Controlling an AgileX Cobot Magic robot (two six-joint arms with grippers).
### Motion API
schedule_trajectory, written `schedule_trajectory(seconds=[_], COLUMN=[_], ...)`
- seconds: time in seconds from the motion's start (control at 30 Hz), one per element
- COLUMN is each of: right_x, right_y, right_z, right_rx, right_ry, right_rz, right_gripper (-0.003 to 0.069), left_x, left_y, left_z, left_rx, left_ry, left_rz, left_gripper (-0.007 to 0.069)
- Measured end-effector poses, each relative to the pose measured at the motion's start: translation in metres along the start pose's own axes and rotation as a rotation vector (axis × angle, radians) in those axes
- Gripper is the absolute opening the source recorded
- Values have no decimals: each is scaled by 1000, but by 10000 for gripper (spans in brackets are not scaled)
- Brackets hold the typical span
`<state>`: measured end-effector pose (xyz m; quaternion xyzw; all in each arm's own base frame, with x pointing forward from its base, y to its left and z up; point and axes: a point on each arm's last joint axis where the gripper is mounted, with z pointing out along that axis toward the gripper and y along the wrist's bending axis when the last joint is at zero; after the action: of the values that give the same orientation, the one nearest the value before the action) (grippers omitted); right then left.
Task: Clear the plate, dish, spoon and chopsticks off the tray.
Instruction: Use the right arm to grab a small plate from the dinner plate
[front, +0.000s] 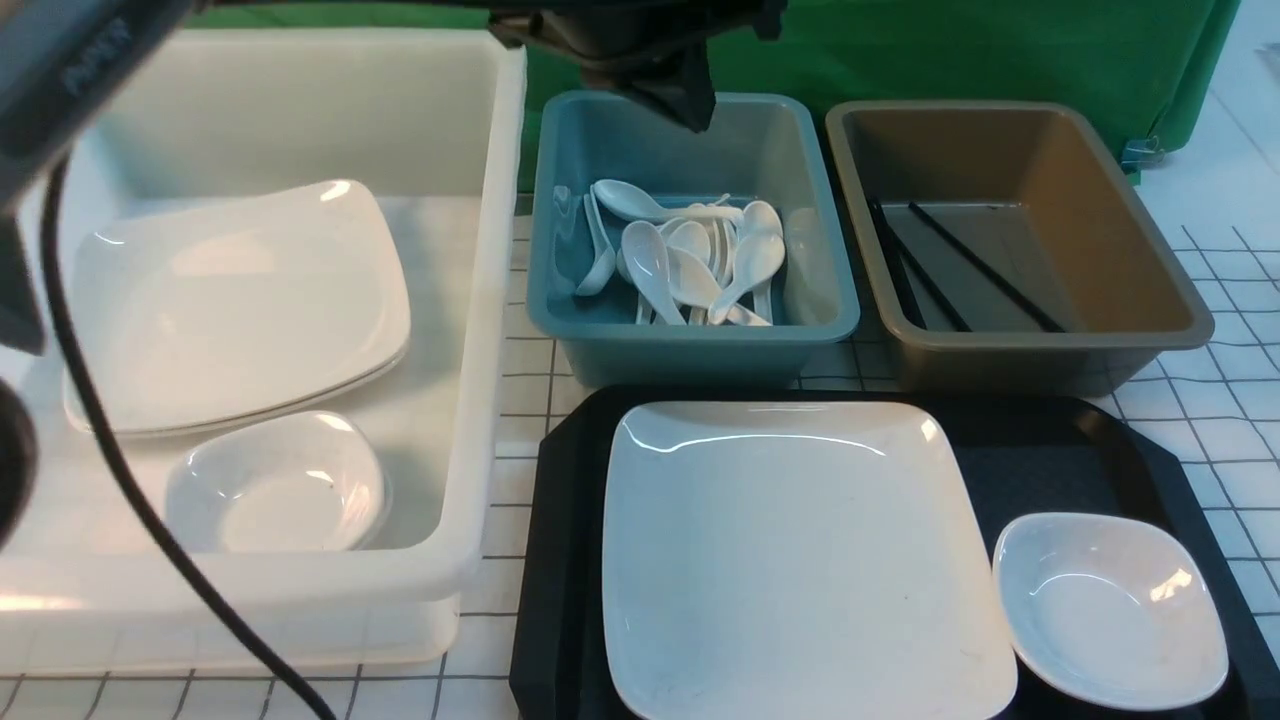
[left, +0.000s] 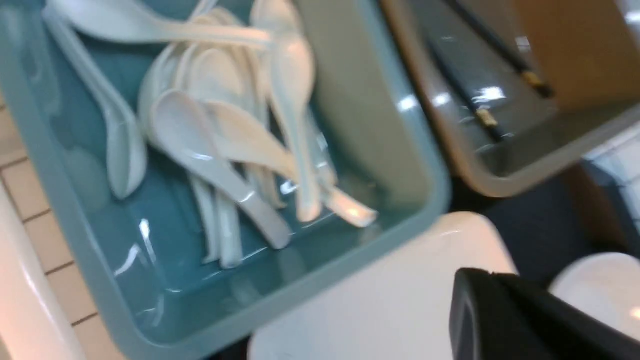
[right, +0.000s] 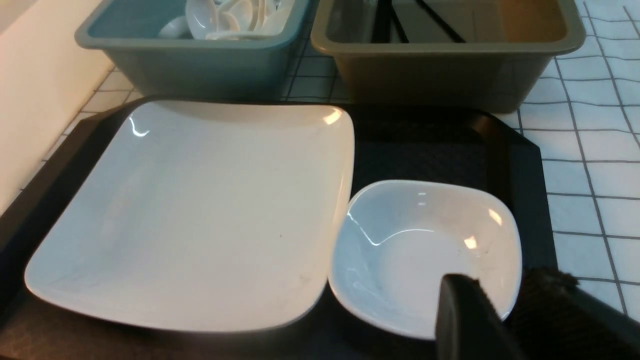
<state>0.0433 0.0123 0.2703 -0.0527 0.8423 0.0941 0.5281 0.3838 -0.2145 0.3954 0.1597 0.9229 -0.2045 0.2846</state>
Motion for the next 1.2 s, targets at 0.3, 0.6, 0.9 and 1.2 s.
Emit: schedule_trajectory(seconds=[0.3,0.6,0.9,1.2], right_x=[0,0,0,0], right_y=[0,0,0,0], right_z=[0,0,0,0], right_rx=[0,0,0,0], right_ry=[0,-1,-1,-1], right_rz=[1,1,1,1], right_gripper=[227,234,238,239], left_x=[56,160,220,207], left_y=[-30,-21,-7,-10], left_z=[-29,-1,31,38], left_rx=[141,83,-13,16], left_ry=[142,485,544,356], left_rz=[59,-5,-168,-188], left_gripper=[-1,9,221,461])
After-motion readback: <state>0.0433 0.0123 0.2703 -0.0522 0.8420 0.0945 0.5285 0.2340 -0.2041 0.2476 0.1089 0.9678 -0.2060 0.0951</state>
